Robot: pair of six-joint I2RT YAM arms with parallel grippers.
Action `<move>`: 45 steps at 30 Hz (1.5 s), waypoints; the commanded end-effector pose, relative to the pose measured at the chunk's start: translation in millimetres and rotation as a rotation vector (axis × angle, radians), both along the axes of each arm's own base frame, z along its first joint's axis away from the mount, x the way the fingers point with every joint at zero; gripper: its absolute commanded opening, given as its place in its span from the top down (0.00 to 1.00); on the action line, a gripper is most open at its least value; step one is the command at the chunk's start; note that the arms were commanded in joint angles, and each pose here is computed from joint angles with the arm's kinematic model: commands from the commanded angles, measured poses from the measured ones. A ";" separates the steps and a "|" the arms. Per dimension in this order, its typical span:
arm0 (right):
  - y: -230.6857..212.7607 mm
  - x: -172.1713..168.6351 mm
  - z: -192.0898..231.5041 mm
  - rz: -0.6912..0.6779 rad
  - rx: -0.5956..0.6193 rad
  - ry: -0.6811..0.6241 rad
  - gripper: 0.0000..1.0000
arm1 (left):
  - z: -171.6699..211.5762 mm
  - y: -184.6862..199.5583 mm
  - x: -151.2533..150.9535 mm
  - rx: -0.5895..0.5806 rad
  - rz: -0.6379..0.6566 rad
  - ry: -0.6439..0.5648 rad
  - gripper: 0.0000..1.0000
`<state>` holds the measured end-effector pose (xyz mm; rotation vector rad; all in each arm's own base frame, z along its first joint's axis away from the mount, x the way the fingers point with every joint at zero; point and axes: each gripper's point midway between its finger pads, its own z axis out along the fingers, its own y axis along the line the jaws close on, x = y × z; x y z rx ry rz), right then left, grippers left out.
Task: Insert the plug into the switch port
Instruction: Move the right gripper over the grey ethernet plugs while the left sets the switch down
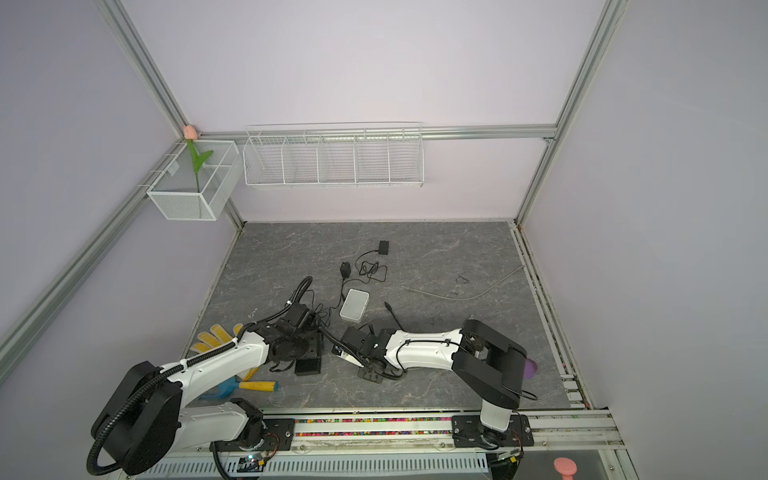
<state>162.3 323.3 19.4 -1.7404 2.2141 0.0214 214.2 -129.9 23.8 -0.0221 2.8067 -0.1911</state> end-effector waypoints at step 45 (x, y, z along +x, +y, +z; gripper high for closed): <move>46.8 1.7 3.3 -0.056 0.176 0.350 0.74 | 46.9 10.3 4.3 -0.273 0.167 -0.231 0.36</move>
